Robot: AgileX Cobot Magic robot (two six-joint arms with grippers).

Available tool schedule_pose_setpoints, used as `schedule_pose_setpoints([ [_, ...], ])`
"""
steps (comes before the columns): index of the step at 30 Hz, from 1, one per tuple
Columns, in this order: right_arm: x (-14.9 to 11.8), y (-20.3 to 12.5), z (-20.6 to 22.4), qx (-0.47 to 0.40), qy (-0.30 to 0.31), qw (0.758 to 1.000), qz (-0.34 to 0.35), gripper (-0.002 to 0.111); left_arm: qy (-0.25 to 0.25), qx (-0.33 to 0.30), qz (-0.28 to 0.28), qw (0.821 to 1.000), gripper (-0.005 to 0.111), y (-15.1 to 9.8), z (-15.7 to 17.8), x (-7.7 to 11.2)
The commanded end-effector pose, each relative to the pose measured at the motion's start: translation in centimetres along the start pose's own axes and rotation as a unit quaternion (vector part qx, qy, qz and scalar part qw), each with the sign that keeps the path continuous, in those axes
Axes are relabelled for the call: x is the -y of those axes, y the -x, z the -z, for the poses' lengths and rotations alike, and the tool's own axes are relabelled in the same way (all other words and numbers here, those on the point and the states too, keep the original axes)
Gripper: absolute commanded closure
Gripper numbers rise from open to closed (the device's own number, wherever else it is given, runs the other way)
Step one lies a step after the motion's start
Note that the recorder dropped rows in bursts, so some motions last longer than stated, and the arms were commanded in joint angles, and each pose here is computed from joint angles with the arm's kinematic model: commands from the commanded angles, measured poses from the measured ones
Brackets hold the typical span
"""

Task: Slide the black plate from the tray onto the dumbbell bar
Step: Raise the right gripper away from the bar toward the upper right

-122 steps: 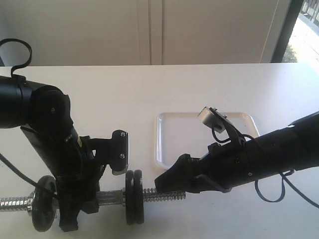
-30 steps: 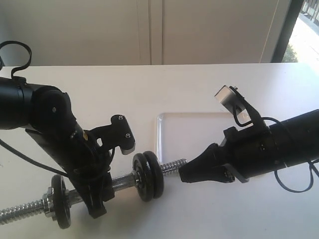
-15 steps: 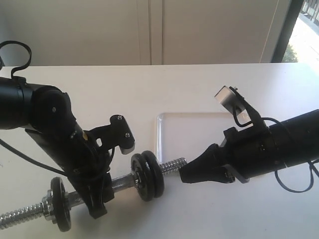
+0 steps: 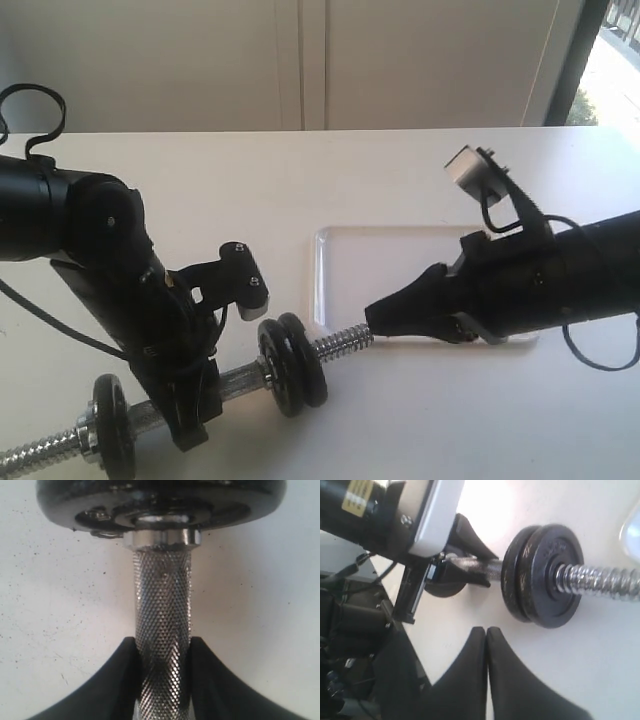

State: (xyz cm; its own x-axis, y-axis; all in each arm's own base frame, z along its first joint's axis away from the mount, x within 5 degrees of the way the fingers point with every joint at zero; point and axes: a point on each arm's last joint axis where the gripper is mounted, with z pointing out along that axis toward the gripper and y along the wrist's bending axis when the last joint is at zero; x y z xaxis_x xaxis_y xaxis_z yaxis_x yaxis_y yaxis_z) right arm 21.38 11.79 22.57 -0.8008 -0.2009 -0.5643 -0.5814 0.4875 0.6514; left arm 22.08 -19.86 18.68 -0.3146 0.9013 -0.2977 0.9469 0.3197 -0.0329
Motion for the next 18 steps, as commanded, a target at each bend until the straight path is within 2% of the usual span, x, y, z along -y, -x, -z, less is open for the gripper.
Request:
schedule_pose_setpoints([
  [1,-1.8,1.1,2.3,0.072,-0.056,0.994,0.055,0.108,0.001,0.042,0.018,0.999,0.107,1.1,1.4,0.2],
  [6,-4.0,1.4,4.5,0.127,-0.090,0.983,0.101,0.108,-0.001,0.038,0.019,0.999,0.107,1.1,1.3,0.2],
  [11,-5.0,1.2,5.7,0.149,-0.116,0.976,0.107,0.108,-0.003,0.034,0.019,0.999,0.105,1.1,1.0,0.1],
  [13,-5.1,1.0,5.8,0.151,-0.122,0.976,0.103,0.108,-0.007,0.028,0.021,0.999,0.096,1.0,0.6,0.1],
  [18,-5.1,1.0,5.8,0.150,-0.122,0.975,0.105,0.108,-0.018,0.010,0.025,0.999,0.064,0.9,-0.7,-0.1],
])
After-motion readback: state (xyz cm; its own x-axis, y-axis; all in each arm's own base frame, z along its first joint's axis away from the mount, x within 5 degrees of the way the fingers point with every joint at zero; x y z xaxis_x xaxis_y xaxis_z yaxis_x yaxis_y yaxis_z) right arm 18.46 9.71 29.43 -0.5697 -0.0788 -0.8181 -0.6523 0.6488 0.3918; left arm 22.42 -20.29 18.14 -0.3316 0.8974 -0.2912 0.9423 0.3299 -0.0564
